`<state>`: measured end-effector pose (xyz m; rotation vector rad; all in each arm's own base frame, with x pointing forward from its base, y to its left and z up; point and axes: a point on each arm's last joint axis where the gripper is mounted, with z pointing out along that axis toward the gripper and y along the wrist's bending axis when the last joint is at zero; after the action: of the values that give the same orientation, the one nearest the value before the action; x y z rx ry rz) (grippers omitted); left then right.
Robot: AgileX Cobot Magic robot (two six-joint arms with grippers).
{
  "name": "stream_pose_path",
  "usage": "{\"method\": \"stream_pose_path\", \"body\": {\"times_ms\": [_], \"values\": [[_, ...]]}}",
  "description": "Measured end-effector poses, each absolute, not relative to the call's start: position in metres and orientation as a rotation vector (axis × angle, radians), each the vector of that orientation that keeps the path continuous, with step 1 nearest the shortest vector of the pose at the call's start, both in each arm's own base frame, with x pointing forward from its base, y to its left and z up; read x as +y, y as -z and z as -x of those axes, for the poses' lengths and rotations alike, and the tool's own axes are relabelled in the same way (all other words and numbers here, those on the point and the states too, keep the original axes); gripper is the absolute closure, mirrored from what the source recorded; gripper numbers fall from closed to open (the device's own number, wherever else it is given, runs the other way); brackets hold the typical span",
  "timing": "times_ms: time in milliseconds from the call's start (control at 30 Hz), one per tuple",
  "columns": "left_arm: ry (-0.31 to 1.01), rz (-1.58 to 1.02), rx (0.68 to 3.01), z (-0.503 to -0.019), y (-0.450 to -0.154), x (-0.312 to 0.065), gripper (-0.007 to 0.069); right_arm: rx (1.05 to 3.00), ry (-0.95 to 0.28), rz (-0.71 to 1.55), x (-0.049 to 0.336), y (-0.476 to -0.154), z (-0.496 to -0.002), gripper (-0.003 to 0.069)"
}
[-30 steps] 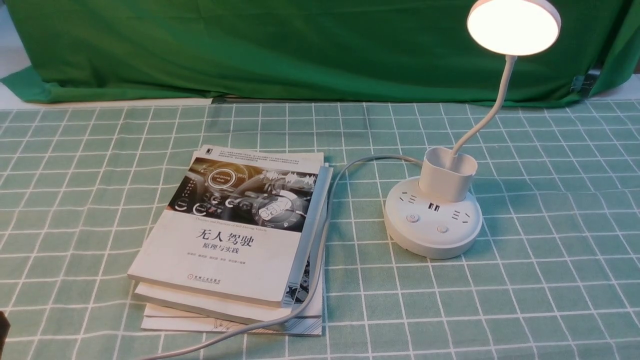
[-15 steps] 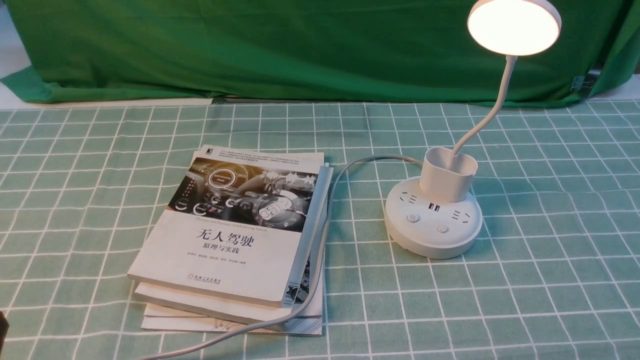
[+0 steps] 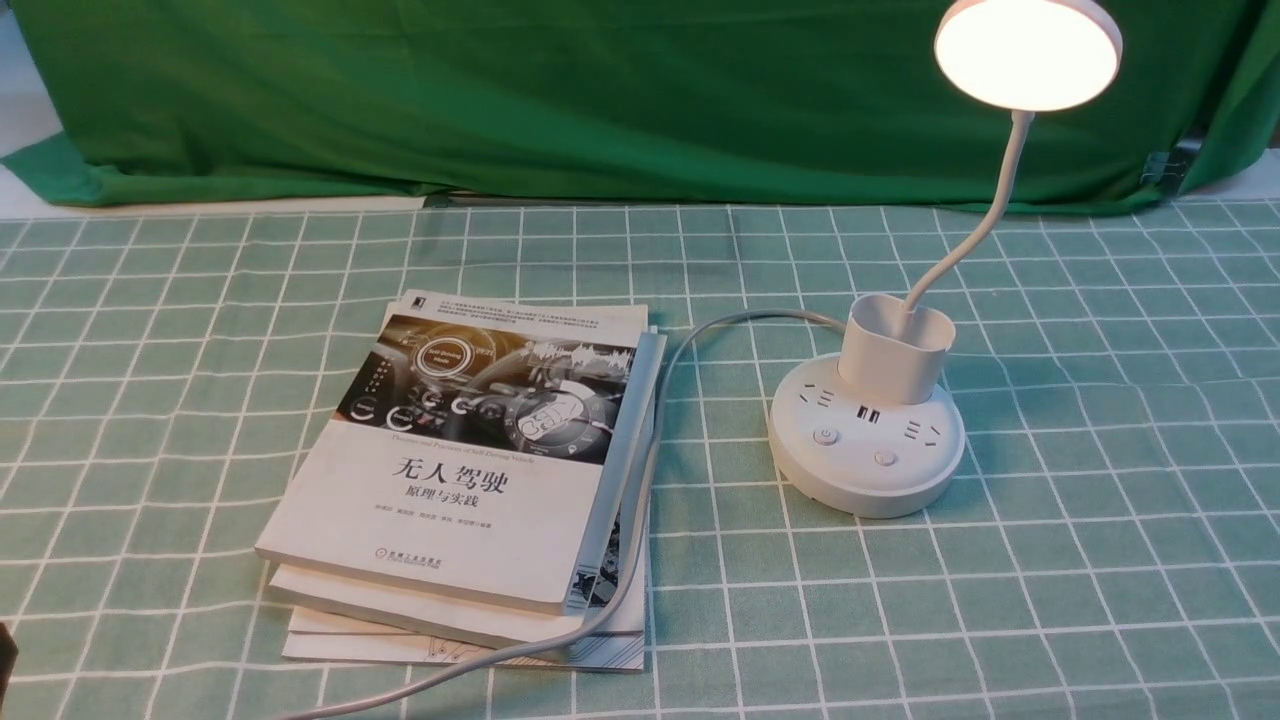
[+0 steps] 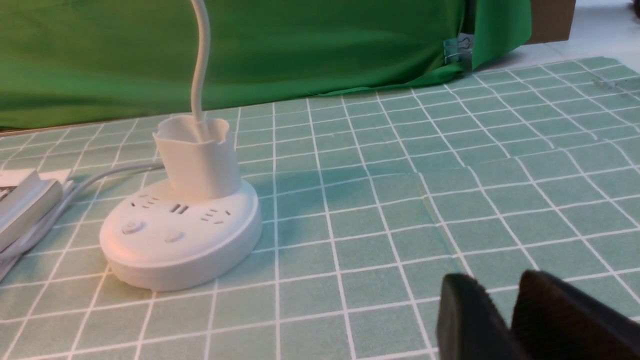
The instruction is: Turn on the table lamp.
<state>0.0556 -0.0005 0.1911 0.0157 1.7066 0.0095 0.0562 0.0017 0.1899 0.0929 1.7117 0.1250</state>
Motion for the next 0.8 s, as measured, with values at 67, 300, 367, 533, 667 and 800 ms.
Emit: {"method": "stream_pose_path", "body": {"times_ms": [67, 300, 367, 533, 667, 800], "values": [[-0.010, -0.016, 1.707, -0.0556, -0.1911, -0.0005, 0.0604, 1.712, -0.125, -0.093, 0.0017, -0.1899, -0.0562, 0.0445], [-0.010, -0.016, 1.707, -0.0556, -0.1911, -0.0005, 0.0604, 1.712, -0.125, -0.093, 0.0017, -0.1899, -0.0562, 0.0430], [-0.010, -0.016, 1.707, -0.0556, -0.1911, -0.0005, 0.0604, 1.712, -0.125, -0.093, 0.0017, -0.1899, -0.0562, 0.0426], [-0.010, -0.016, 1.707, -0.0556, -0.1911, -0.0005, 0.0604, 1.712, -0.125, -0.093, 0.0017, -0.1899, -0.0562, 0.0422], [-0.010, -0.016, 1.707, -0.0556, -0.1911, -0.0005, 0.0604, 1.712, -0.125, -0.093, 0.0017, -0.1899, -0.0562, 0.0422], [-0.010, -0.016, 1.707, -0.0556, -0.1911, -0.0005, 0.0604, 1.713, -0.125, -0.093, 0.0017, -0.1897, -0.0562, 0.0422]]}}
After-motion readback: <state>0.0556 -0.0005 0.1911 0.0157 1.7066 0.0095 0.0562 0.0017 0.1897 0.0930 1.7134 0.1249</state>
